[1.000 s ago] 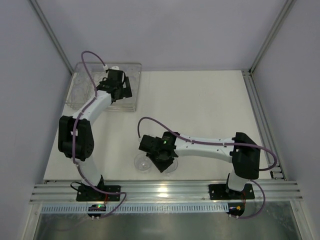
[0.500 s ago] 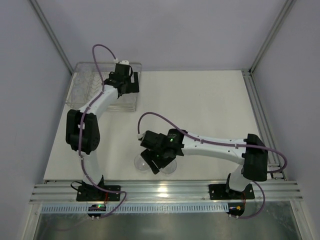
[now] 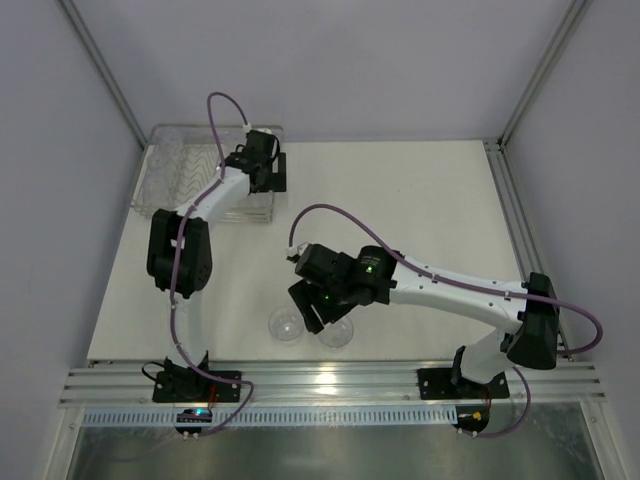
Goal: Unload the cups from the dish rack
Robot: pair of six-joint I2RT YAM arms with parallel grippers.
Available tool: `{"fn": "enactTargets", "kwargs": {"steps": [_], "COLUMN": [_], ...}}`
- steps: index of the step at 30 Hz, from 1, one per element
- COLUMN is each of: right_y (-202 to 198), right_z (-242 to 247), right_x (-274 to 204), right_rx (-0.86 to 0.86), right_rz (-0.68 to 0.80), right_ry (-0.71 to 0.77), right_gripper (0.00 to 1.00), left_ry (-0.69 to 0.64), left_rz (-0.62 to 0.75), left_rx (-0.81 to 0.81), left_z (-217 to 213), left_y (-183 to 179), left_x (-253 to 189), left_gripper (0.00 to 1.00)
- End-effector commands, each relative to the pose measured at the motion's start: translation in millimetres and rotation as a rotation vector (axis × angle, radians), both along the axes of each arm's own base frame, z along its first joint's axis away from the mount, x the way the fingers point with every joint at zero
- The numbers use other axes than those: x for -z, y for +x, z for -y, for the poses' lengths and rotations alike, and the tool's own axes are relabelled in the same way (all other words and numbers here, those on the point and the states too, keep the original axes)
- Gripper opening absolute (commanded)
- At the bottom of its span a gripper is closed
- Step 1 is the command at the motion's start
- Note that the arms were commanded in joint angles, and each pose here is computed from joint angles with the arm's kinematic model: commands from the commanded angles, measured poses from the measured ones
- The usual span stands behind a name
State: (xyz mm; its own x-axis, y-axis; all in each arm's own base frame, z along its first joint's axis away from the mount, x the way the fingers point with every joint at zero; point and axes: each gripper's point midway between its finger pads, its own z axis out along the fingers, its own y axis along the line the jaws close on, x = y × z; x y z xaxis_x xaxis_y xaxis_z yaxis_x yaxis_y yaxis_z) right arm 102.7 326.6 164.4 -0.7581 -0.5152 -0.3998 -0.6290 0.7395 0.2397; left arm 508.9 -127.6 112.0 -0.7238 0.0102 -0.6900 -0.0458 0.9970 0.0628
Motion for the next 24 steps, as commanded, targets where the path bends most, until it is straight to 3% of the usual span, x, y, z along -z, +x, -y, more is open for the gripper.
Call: {"fn": "enactTargets", "kwargs": {"steps": [1,6,13,24], "right_y": [9,10,9,9], "right_z": [5,12,16,20], "right_x": [-15,-10,-5,-3], "right_rx": [0.036,0.039,0.04,0.048], "right_rz": [0.043,0.044,0.039,0.038], "right_ry": [0.038,0.016,0.003,0.003], "right_gripper": [0.67,0.67,0.67,0.68], "left_ry": [-0.013,-0.147,-0.169,-0.081], "left_rz": [0.027,0.118,0.178,0.089], "left_rx": [-0.023,-0.018,-0.064,-0.153], "left_z": [-5,10,3,-20], "left_y": [-4,-5,-5,-4], "left_x": [-13,-49,-72,-32], "left_gripper": [0.98,0.98,1.0,1.0]}}
